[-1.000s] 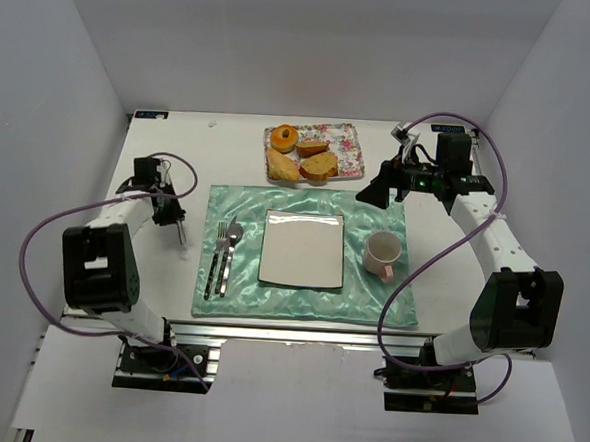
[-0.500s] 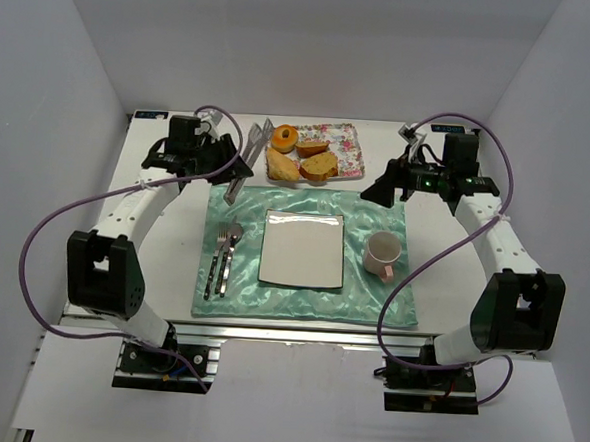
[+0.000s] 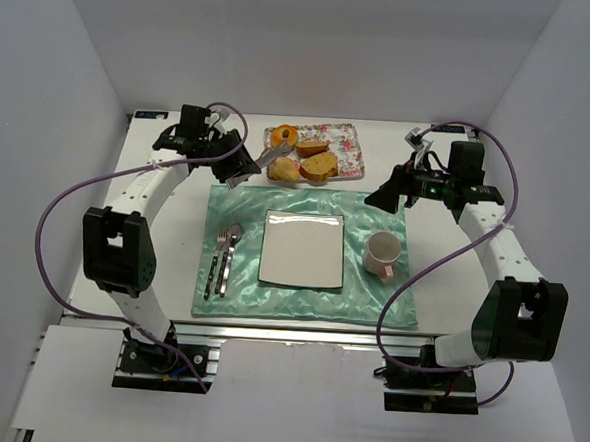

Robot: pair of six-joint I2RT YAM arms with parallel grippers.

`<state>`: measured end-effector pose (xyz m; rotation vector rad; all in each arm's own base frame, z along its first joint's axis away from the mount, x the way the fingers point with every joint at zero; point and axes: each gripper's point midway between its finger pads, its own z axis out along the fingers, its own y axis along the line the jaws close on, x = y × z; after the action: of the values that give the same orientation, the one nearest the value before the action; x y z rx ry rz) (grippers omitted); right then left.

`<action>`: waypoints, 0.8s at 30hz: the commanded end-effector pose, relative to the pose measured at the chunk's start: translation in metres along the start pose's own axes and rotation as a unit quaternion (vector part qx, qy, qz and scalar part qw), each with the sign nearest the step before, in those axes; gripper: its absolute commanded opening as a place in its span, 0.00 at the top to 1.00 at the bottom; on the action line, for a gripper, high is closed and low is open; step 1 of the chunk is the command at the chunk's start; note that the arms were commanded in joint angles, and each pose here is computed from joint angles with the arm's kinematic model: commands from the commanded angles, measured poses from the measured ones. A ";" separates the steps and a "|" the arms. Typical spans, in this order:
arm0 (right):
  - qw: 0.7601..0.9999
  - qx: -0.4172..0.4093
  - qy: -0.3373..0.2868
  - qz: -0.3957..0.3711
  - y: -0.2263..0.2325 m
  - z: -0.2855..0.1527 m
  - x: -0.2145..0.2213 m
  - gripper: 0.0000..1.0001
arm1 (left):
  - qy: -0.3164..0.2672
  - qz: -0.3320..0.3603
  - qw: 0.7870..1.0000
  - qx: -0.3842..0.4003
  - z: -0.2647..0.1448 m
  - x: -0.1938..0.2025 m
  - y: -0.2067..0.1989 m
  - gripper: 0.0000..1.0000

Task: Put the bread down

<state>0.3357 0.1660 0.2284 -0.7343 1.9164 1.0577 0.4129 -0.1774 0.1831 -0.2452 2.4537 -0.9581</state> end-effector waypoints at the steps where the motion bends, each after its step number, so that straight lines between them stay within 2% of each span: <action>1: 1.000 -0.009 -0.018 -0.020 0.009 -0.007 -0.009 0.11 | -0.020 0.002 0.999 -0.031 -0.008 -0.015 -0.008 0.45; 7: 1.000 -0.008 -0.020 -0.011 0.006 -0.007 -0.008 0.11 | -0.013 0.003 0.995 -0.094 -0.021 -0.016 0.000 0.44; 12: 1.000 -0.011 -0.022 -0.006 0.004 -0.006 -0.008 0.11 | 0.003 -0.002 0.994 -0.106 -0.017 -0.007 0.008 0.44; 18: 1.000 -0.009 -0.022 -0.004 0.003 -0.005 -0.008 0.11 | 0.025 -0.008 0.994 -0.101 0.003 0.000 0.013 0.44; 24: 1.000 -0.006 -0.023 -0.006 0.003 -0.007 -0.009 0.11 | 0.034 -0.014 0.997 -0.065 0.022 -0.004 0.003 0.44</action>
<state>0.3359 0.1635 0.2286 -0.7081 1.9111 1.0776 0.4159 -0.1721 0.1470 -0.3465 2.6543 -0.7430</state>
